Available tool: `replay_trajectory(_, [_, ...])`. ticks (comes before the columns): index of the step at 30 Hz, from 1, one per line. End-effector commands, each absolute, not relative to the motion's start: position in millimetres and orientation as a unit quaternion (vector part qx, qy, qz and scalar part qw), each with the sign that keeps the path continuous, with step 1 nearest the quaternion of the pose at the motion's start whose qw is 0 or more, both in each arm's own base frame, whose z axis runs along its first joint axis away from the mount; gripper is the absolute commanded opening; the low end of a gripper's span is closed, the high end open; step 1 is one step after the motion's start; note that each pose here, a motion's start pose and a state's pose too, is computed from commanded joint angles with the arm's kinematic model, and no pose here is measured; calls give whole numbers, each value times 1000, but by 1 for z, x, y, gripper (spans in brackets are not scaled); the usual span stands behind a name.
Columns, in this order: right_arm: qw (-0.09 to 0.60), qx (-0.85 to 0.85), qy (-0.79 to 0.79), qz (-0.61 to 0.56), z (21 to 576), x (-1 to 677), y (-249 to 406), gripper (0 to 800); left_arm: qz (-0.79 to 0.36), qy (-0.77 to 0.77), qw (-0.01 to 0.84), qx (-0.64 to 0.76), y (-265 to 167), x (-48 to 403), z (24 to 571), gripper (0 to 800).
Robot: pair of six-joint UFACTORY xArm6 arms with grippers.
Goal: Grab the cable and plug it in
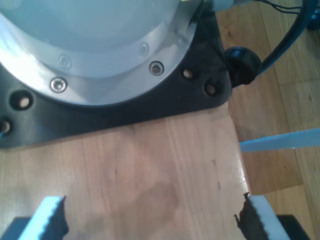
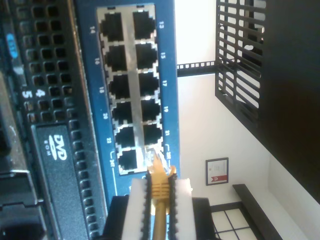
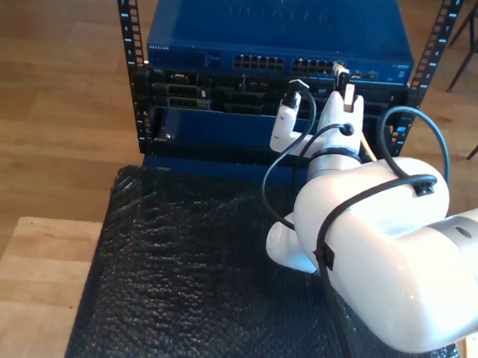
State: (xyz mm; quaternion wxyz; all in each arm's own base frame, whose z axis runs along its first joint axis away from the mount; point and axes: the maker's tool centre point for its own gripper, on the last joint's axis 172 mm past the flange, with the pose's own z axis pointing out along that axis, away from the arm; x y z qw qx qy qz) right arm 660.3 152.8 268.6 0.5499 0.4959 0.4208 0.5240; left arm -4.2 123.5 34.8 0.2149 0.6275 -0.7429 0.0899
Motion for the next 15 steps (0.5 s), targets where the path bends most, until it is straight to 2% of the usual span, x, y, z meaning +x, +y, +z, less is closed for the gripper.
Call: replay_trajectory(15, [550,496,418,526,270,660,153,0,90,-743,215,628,123,-4,35,800])
